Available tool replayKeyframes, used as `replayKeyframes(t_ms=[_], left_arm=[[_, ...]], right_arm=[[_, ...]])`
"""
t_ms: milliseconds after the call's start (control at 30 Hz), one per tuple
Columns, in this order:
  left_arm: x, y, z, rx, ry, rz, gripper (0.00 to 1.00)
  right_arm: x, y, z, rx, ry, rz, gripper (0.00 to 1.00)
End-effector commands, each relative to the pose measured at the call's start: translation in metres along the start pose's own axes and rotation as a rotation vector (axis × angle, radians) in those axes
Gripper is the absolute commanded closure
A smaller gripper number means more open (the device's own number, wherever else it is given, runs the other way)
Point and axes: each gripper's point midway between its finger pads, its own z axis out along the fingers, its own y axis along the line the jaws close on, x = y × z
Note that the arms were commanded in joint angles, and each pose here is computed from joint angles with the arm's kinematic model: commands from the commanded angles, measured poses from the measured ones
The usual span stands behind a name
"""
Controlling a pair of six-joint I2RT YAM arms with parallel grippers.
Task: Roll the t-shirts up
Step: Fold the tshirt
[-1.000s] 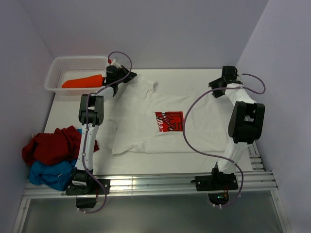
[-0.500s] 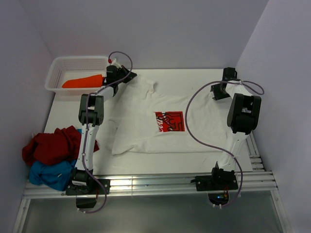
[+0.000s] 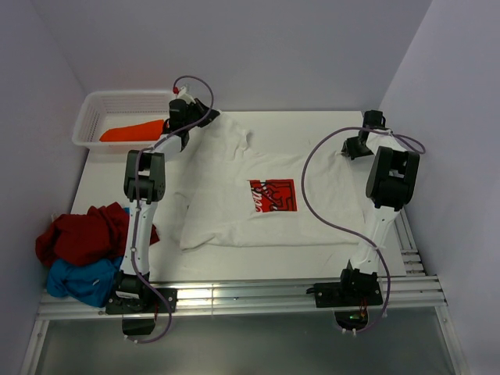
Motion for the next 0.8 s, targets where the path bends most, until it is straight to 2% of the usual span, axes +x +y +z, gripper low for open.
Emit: replayKeyframes(t_ms=[0, 33, 100, 267, 500, 767], left_arm=[[-0.055, -0.056, -0.011, 0.081, -0.102, 0.090, 1.00], [-0.055, -0.056, -0.011, 0.081, -0.102, 0.093, 1.00], [-0.059, -0.059, -0.013, 0.082, -0.113, 0.103, 1.00], [-0.062, -0.065, -0.020, 0.086, -0.122, 0.118, 1.00], [-0.064, -0.077, -0.037, 0.115, -0.149, 0.146, 1.00], [-0.063, -0.085, -0.051, 0.130, -0.160, 0.188, 1.00]], right_arm=[[-0.008, 0.014, 0.001, -0.044, 0.009, 0.022, 0.83], [-0.009, 0.015, 0.000, -0.052, 0.009, 0.025, 0.93], [-0.010, 0.016, -0.003, -0.058, 0.012, 0.021, 1.00], [-0.010, 0.010, -0.007, -0.052, 0.008, 0.013, 1.00], [-0.003, 0.023, -0.017, -0.127, 0.053, -0.045, 1.00], [-0.004, 0.019, -0.031, -0.138, 0.034, -0.069, 1.00]])
